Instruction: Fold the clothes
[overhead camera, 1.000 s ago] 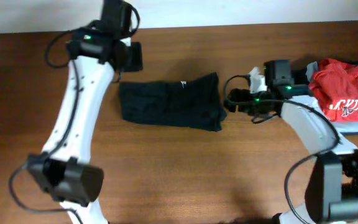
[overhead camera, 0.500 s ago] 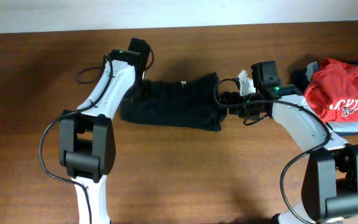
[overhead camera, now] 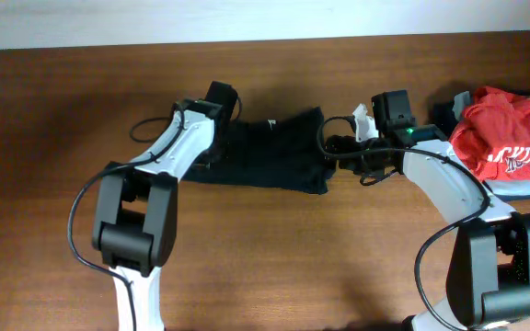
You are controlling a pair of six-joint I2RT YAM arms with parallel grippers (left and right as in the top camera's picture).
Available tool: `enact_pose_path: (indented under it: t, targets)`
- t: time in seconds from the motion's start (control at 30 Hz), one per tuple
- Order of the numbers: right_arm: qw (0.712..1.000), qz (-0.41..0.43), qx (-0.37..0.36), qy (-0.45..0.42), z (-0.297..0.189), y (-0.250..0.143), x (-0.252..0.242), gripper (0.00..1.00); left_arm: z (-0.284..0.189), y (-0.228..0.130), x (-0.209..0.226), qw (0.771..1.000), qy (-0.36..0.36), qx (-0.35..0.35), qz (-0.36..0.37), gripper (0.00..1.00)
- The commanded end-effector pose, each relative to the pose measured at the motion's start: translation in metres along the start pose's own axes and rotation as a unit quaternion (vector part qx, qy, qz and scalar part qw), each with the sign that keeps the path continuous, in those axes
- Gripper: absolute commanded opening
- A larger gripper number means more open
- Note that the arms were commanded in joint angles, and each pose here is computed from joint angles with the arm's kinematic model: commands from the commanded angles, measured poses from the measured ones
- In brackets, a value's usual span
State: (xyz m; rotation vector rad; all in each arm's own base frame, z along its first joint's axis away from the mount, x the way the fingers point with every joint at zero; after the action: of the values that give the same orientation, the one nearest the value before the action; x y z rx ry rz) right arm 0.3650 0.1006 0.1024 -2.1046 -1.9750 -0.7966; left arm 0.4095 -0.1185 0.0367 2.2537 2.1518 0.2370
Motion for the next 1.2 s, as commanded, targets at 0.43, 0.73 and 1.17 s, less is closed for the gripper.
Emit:
enact_pose_path:
  t: [0.43, 0.73, 1.17]
  targets:
    - [0.998, 0.06, 0.019, -0.001, 0.024, 0.001, -0.007, 0.9, 0.027, -0.021, -0.005, 0.999, -0.009, 0.041, -0.014, 0.01]
    - [0.998, 0.067, 0.019, -0.004, 0.047, 0.005, -0.018, 0.9, 0.027, -0.021, -0.007, 0.999, -0.016, 0.041, -0.014, 0.01]
    - [0.985, 0.158, 0.059, 0.037, 0.091, -0.005, -0.017, 0.9, 0.027, -0.021, -0.007, 0.999, -0.015, 0.041, -0.014, 0.01]
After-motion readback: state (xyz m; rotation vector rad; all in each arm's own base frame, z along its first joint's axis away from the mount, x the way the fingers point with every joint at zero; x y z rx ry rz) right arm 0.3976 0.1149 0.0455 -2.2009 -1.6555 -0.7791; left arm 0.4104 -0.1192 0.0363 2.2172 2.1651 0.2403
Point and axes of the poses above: each gripper's point midway between its finger pads, its own z axis out along the fingers, its own x axis along the line the jaws close on, y = z × x, the point moved 3 cm from there along -z, back along the fingers, and after that the axes turned 2 degrees about -z, right-handed, at the moved point
